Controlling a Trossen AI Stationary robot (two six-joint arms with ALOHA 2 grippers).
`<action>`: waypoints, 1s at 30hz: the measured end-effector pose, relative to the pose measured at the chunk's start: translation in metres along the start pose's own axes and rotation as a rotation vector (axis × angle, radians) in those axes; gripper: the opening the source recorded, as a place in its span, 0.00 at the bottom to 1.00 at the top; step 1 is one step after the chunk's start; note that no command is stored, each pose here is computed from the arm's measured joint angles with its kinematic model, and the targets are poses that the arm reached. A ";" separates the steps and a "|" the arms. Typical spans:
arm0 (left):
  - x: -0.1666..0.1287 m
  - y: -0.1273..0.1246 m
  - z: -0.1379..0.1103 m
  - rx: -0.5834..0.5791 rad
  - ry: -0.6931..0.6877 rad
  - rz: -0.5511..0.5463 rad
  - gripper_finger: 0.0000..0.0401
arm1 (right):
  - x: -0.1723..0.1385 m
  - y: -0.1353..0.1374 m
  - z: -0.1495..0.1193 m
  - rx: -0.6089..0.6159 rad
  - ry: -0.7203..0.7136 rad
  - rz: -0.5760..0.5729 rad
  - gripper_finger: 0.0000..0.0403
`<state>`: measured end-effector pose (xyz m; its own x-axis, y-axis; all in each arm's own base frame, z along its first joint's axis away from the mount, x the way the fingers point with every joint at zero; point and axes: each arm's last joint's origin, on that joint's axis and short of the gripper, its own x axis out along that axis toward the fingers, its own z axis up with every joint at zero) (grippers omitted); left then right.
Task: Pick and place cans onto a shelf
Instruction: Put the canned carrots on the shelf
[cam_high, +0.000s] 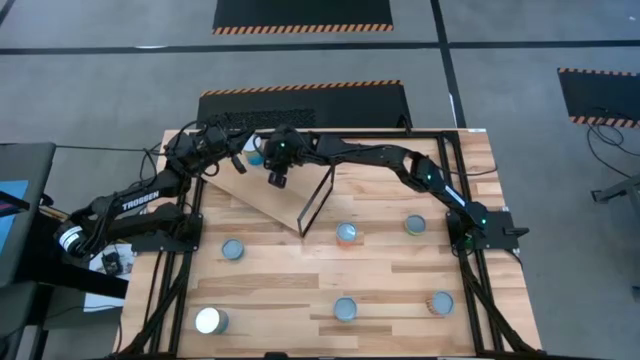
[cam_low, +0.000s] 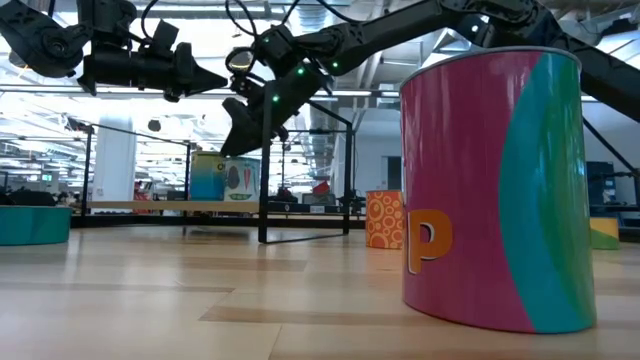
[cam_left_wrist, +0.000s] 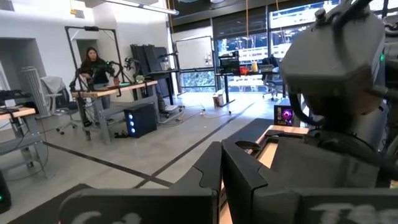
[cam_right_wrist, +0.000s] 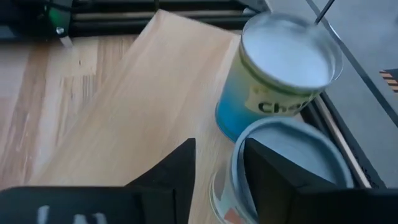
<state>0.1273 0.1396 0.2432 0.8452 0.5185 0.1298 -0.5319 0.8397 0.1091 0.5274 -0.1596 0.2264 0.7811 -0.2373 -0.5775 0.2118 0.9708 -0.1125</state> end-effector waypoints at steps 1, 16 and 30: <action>0.000 0.000 0.000 0.000 0.000 0.000 0.00 | -0.001 0.000 0.002 0.000 -0.005 0.000 0.42; 0.000 0.000 0.000 -0.001 0.001 0.000 0.00 | -0.046 0.009 0.030 -0.156 0.103 -0.004 0.21; 0.000 0.000 0.000 -0.001 0.001 0.000 0.00 | -0.045 -0.021 0.003 -0.051 0.278 -0.060 0.06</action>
<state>0.1273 0.1396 0.2431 0.8454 0.5183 0.1291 -0.5315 0.8401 0.1079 0.4893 -0.1693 0.2574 0.5759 -0.2825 -0.7672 0.2174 0.9575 -0.1894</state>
